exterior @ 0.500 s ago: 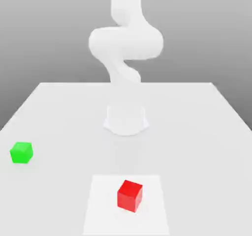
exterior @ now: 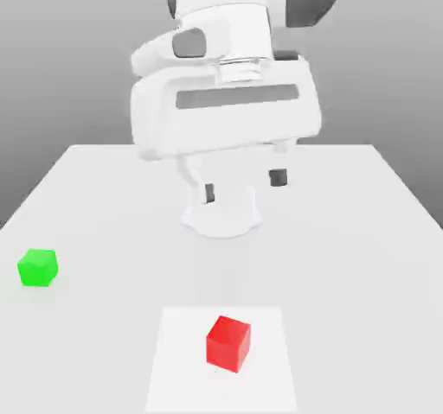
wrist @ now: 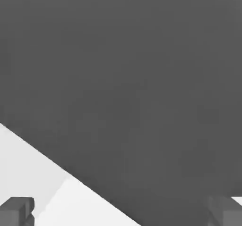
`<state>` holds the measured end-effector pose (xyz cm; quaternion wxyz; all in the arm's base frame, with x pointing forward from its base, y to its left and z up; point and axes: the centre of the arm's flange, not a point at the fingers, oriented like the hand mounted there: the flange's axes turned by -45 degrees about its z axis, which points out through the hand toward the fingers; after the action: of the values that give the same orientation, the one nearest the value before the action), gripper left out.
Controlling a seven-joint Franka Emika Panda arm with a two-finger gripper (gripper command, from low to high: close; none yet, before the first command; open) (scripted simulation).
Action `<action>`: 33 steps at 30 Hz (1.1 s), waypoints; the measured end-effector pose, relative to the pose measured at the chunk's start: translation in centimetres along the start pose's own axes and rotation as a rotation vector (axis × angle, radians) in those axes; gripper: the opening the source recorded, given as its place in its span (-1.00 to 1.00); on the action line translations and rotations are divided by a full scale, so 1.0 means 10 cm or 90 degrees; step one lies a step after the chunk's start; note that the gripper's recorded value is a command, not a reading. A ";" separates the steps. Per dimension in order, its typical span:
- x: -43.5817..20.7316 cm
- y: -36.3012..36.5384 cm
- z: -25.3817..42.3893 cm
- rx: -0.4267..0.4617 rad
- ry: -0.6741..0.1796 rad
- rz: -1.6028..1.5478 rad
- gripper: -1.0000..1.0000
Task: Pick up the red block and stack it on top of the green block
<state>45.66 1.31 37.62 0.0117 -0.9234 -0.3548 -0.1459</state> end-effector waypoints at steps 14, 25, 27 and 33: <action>-0.89 -0.45 1.75 0.086 -0.164 -0.265 0.00; -1.00 -0.50 2.07 0.090 -0.166 -0.264 -1.00; -0.95 -0.47 1.94 0.088 -0.166 -0.266 -1.00; -0.89 -0.37 1.48 0.088 -0.166 -0.258 -1.00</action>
<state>40.74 0.13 20.66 -0.0008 -0.8414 -0.5404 -0.0001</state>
